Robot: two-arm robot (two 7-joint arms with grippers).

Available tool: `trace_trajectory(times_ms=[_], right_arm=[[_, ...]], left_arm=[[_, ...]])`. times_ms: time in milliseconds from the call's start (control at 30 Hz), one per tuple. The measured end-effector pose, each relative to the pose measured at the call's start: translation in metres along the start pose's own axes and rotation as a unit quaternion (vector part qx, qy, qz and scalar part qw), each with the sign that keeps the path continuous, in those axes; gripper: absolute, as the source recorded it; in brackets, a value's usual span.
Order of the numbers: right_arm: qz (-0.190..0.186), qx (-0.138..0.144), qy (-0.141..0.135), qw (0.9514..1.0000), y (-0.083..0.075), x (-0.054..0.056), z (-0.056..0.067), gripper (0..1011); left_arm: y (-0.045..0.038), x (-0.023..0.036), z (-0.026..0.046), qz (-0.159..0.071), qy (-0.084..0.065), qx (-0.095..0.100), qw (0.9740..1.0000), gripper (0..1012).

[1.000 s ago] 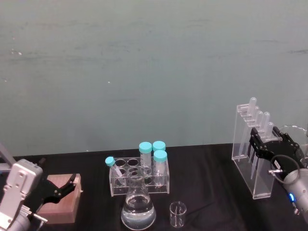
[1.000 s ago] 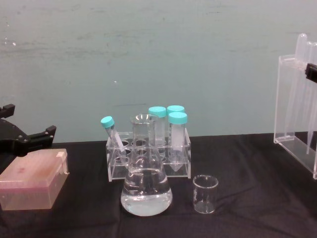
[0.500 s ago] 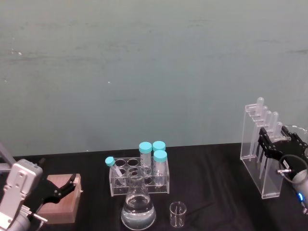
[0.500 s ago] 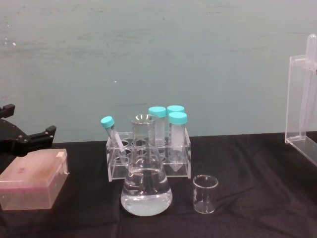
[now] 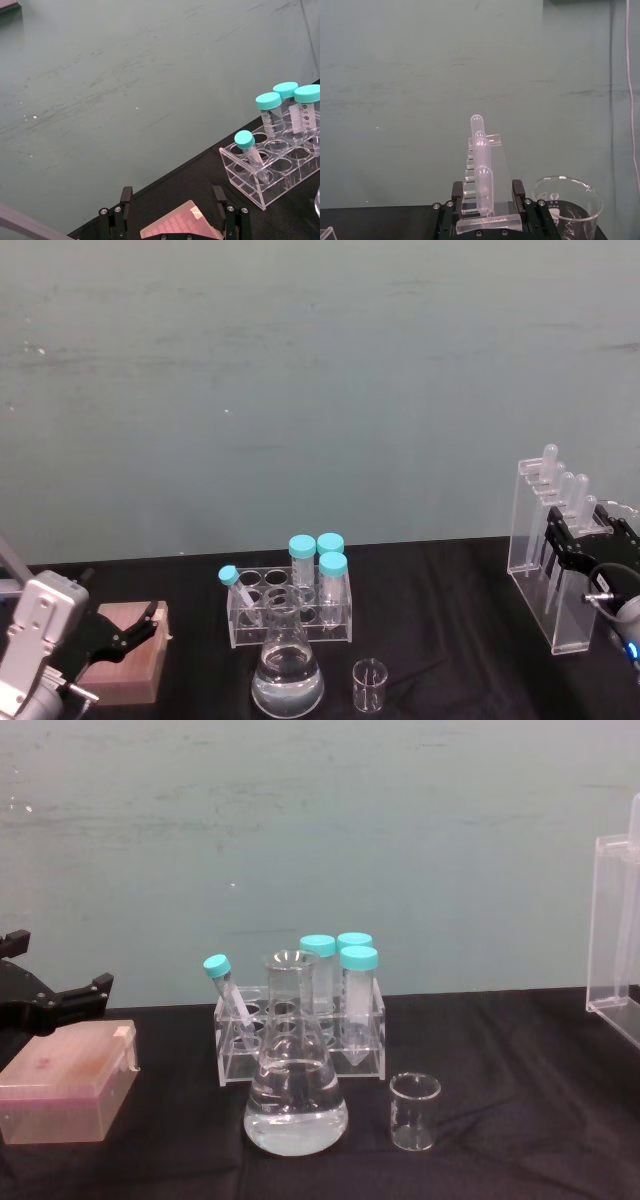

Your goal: Place the experimental apparatus aside using one hand.

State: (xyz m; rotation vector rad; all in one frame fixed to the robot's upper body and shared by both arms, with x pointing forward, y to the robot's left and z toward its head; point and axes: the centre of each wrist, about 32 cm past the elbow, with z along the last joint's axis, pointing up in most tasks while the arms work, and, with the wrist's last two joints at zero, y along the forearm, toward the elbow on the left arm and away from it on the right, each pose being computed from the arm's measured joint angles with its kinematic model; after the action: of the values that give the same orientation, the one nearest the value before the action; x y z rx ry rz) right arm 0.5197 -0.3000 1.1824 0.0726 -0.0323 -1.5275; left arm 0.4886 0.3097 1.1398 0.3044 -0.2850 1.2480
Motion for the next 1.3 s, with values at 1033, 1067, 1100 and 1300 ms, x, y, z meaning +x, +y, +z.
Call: trace_trajectory(times_ms=[1033,1067,1100,1300], right_arm=[[-0.009,-0.003,0.014,0.9999,-0.0008,0.0081,-0.0037,601],[-0.01,-0.003,0.015,0.9998,-0.0008,0.0084,-0.0038,601],[-0.01,-0.004,0.017,0.9998,-0.0008,0.0089,-0.0041,601],[-0.01,-0.004,0.022,0.9997,-0.0001,0.0096,-0.0055,601]], left_arm=[[0.0,0.0,0.0,0.0,0.0,0.0,1.0,1000],[0.0,0.0,0.0,0.0,0.0,0.0,1.0,1000],[0.0,0.0,0.0,0.0,0.0,0.0,1.0,1000],[0.0,0.0,0.0,0.0,0.0,0.0,1.0,1000]])
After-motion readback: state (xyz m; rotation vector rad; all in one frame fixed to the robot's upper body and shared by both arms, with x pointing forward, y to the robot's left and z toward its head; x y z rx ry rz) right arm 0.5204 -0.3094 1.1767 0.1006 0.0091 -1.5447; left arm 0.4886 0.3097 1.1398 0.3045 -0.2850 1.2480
